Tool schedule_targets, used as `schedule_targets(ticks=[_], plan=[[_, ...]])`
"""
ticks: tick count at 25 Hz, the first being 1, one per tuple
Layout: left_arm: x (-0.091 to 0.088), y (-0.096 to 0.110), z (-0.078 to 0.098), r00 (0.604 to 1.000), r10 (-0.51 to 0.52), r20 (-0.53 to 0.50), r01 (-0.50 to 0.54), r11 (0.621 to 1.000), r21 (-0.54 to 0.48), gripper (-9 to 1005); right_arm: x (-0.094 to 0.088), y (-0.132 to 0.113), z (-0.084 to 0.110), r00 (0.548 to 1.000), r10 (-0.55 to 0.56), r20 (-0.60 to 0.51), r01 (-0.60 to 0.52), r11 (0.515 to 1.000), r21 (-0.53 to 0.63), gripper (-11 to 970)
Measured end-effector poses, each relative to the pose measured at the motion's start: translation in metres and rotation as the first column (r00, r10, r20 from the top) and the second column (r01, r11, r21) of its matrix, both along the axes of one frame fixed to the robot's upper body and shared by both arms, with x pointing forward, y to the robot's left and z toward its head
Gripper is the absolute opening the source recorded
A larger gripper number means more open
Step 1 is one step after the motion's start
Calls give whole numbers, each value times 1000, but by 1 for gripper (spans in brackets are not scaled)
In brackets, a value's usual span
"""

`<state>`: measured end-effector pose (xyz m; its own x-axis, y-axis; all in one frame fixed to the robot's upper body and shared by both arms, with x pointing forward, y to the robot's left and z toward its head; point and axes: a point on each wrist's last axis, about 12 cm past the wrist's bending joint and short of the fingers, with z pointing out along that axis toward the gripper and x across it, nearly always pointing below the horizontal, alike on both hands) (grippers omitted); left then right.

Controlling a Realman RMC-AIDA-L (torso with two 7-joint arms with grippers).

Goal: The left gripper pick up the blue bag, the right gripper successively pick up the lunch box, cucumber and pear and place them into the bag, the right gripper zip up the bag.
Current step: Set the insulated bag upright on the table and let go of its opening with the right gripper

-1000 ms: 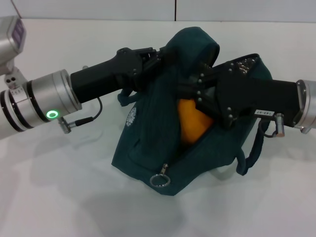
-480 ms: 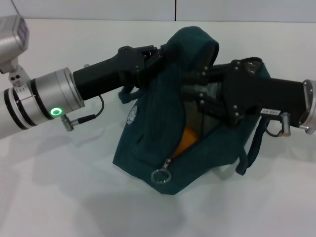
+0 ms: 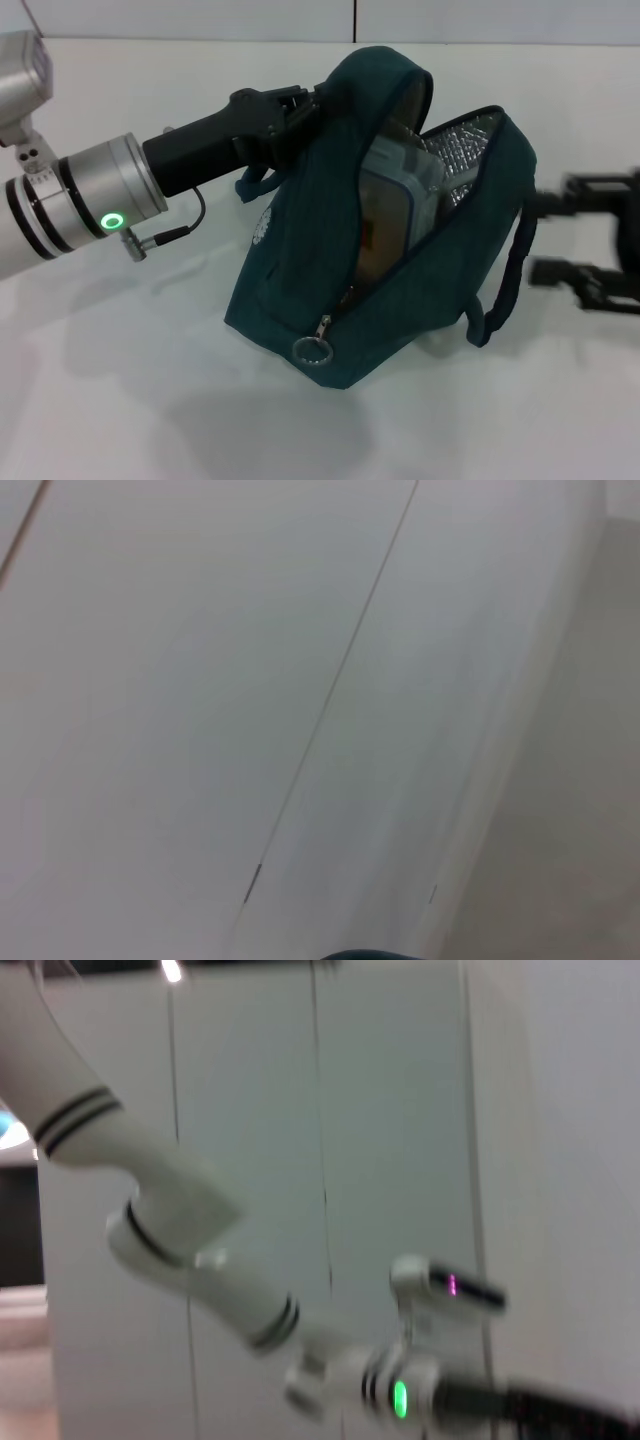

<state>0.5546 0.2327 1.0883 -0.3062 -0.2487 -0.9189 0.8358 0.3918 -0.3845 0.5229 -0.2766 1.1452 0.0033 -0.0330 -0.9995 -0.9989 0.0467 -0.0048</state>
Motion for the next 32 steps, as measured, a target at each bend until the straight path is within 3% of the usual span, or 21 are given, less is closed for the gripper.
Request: schedule_targets(ticks=[5, 8, 13, 23, 28, 32], plan=[[5, -3, 2, 1000, 1, 5, -1, 1000, 9, 179, -3, -22, -17, 991, -51, -127, 29, 985, -173, 528], [10, -10, 5, 1000, -9, 7, 9, 1000, 10, 180, 0, -4, -35, 986, -50, -160, 6, 965, -260, 520], [11, -12, 5, 1000, -11, 8, 11, 1000, 9, 182, 7, 27, -45, 986, -2, -166, -53, 944, -327, 478], [10, -12, 4, 1000, -7, 7, 6, 1000, 7, 185, 13, 49, -47, 988, 29, -152, -82, 930, -357, 361], [8, -9, 2, 1000, 3, 3, -3, 1000, 6, 187, 12, 45, -47, 992, 7, -128, -49, 943, -329, 292], [3, -6, -2, 1000, 20, 7, -20, 1000, 3, 188, 8, 31, -45, 995, -62, -78, 42, 970, -240, 223]])
